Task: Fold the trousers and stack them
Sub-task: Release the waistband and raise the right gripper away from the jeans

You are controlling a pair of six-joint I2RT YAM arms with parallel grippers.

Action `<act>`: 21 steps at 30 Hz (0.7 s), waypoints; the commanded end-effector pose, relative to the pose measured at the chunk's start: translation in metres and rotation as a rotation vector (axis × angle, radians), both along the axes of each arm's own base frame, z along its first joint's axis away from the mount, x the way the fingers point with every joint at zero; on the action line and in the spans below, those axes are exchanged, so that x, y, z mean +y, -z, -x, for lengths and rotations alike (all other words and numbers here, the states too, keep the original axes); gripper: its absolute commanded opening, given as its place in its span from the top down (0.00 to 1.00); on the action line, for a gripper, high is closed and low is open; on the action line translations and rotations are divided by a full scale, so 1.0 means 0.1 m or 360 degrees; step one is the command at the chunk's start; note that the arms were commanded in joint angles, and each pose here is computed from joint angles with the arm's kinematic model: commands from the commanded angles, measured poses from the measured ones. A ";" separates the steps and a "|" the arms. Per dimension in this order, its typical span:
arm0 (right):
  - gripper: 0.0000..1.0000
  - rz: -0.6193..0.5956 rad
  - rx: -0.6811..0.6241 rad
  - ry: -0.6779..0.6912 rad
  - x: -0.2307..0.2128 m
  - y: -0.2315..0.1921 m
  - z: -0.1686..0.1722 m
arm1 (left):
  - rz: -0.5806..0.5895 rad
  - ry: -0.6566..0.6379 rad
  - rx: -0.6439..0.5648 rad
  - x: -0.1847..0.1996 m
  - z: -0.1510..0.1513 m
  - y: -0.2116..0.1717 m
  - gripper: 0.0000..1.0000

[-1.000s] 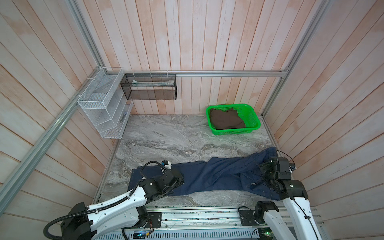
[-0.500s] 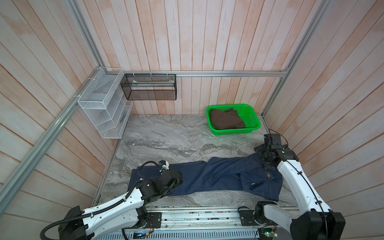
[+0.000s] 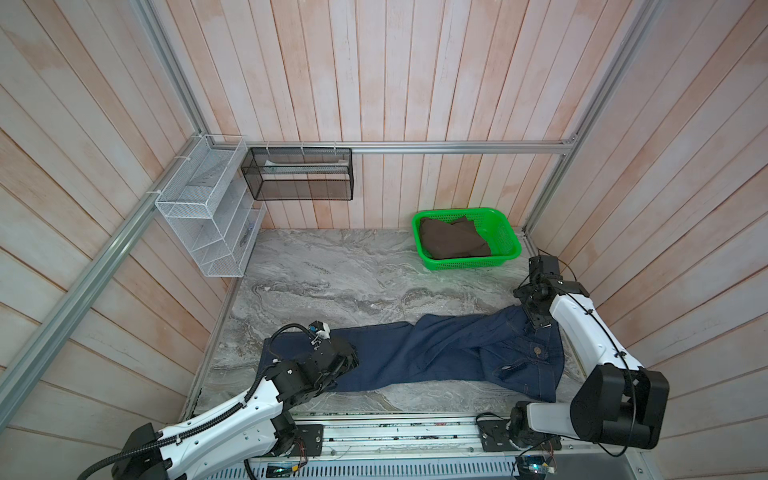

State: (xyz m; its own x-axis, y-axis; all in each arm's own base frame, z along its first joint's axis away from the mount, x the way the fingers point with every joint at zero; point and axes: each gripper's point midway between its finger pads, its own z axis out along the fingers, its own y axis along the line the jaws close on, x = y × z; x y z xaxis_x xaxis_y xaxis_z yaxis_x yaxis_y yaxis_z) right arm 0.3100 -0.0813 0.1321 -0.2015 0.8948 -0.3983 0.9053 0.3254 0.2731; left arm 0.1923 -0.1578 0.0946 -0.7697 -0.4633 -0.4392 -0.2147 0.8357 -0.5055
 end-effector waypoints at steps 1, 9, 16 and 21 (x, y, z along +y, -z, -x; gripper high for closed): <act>0.37 -0.0015 0.0026 0.0048 -0.12 0.15 0.03 | -0.0069 -0.0033 0.0007 0.13 0.02 0.05 0.34; 0.97 -0.0099 -0.0100 0.0065 -0.18 0.02 0.08 | -0.0101 -0.0084 0.0010 0.24 0.01 0.03 0.33; 0.40 -0.0044 -0.0406 0.0098 -0.26 -0.58 0.12 | -0.0113 -0.0129 -0.0001 0.33 0.02 -0.03 0.33; 0.21 -0.0188 -0.0242 0.0048 -0.19 -0.29 -0.02 | -0.0113 -0.0134 -0.0001 0.33 0.01 -0.03 0.33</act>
